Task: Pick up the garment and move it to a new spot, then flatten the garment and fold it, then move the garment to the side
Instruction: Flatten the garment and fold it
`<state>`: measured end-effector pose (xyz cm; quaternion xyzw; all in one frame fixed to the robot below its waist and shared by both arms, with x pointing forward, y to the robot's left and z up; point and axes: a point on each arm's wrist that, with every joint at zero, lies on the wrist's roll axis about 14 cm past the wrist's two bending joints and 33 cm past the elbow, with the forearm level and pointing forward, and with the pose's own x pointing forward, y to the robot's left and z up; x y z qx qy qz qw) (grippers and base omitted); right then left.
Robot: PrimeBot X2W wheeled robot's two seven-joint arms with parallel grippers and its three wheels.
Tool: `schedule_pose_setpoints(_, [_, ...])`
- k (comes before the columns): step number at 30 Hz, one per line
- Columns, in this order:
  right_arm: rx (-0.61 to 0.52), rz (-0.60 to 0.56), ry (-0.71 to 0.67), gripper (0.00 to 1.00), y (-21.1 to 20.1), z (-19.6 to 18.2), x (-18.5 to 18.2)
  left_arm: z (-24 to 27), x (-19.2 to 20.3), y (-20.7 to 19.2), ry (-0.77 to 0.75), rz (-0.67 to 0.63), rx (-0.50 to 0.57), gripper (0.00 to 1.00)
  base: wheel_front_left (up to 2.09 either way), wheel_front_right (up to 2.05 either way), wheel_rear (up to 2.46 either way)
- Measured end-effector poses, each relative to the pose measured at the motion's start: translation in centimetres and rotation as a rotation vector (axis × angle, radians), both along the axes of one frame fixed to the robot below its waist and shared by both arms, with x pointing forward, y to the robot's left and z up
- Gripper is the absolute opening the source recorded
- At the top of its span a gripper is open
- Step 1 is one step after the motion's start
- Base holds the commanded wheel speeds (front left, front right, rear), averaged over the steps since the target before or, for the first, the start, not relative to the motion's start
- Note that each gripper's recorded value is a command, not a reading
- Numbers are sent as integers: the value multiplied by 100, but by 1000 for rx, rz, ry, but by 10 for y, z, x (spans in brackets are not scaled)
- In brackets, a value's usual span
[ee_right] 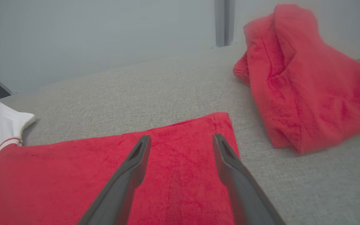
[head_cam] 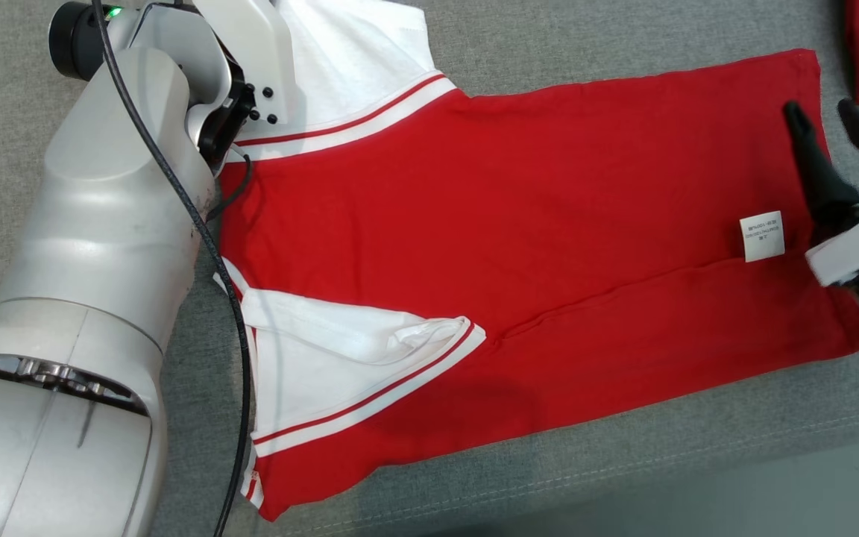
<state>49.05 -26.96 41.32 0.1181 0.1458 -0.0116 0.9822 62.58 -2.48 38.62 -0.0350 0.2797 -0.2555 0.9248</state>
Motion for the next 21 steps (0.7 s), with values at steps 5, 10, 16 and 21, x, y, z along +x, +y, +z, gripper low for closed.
schedule_pose_setpoints(5, [5, 25, 99, 100, -24, 13, 23, -1, 1, 5, 8, 19, -23, 0, 0, 0, 0])
schedule_pose_setpoints(10, [35, 49, 239, 100, -25, -2, 32, 5, 3, 5, -17, 9, -33, 0, 0, 0, 0])
schedule_pose_setpoints(16, [21, 62, 365, 100, -26, -24, 37, 12, 5, 6, -37, 0, -46, 0, 0, 0, 0])
schedule_pose_setpoints(21, [1, 43, 395, 92, -33, -28, 46, 15, 5, 8, -51, -9, -41, 0, 0, 0, 0])
